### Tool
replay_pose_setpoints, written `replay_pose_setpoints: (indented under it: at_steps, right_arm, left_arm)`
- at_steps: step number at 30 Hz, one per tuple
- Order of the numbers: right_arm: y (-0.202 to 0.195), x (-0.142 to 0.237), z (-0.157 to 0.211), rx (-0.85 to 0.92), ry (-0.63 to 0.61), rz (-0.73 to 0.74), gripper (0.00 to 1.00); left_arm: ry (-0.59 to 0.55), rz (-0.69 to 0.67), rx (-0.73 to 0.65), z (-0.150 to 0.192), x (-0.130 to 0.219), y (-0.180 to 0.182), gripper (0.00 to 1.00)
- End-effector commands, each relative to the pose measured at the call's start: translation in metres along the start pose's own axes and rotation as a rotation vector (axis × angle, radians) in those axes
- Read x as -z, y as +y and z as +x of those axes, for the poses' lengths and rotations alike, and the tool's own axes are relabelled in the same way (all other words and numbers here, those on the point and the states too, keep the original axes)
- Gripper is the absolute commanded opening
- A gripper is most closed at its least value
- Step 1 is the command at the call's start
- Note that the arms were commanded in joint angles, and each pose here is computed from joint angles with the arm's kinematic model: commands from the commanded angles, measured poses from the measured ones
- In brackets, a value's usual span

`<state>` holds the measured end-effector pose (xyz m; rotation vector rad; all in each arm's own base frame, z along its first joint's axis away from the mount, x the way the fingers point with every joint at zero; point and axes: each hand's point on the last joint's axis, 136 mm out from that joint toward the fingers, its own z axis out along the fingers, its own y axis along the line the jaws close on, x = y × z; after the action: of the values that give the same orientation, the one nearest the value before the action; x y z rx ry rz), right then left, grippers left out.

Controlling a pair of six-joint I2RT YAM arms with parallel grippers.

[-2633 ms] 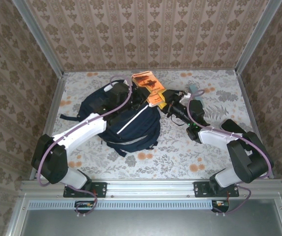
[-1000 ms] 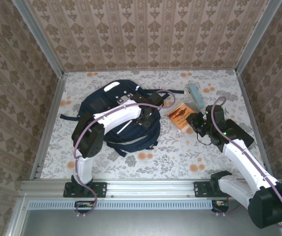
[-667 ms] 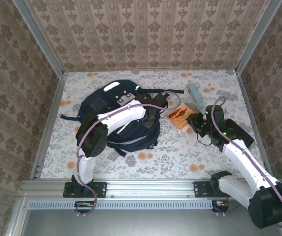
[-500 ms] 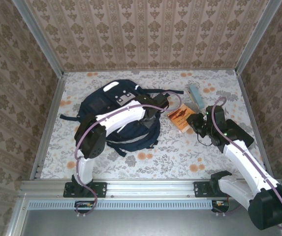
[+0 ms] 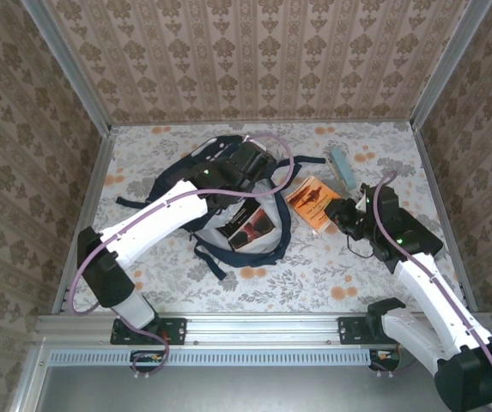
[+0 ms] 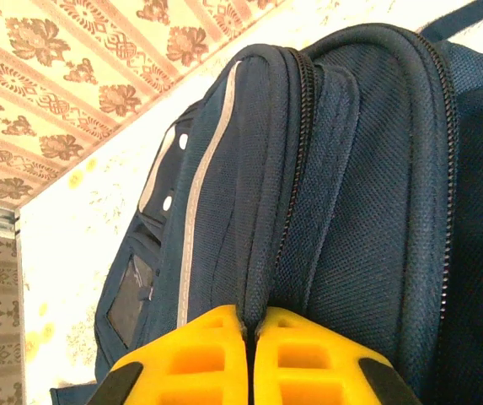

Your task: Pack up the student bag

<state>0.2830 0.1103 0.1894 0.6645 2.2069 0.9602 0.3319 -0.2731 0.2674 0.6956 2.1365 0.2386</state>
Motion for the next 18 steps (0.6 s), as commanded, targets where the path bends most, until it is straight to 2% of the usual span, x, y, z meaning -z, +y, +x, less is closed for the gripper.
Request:
replay_pose_setpoints:
  at_steps: [1,10,14,18]
  right_arm:
    - [0.039,-0.002,0.007,0.051,0.055,-0.173,0.20]
    - [0.076,-0.037,0.046,0.061,0.186,-0.286,0.21]
    - [0.114,-0.055,0.054,0.048,0.225,-0.401,0.21]
    - [0.138,-0.078,0.059,0.048,0.238,-0.406,0.21]
  left_arm:
    - [-0.165,-0.051,0.116,-0.040,0.020,0.019,0.04]
    - [-0.177,-0.029,0.161,-0.043,0.025,0.019,0.05]
    - [-0.191,-0.018,0.181,-0.045,0.030,0.021,0.05]
    - [-0.198,-0.014,0.217,-0.044,0.035,0.024,0.05]
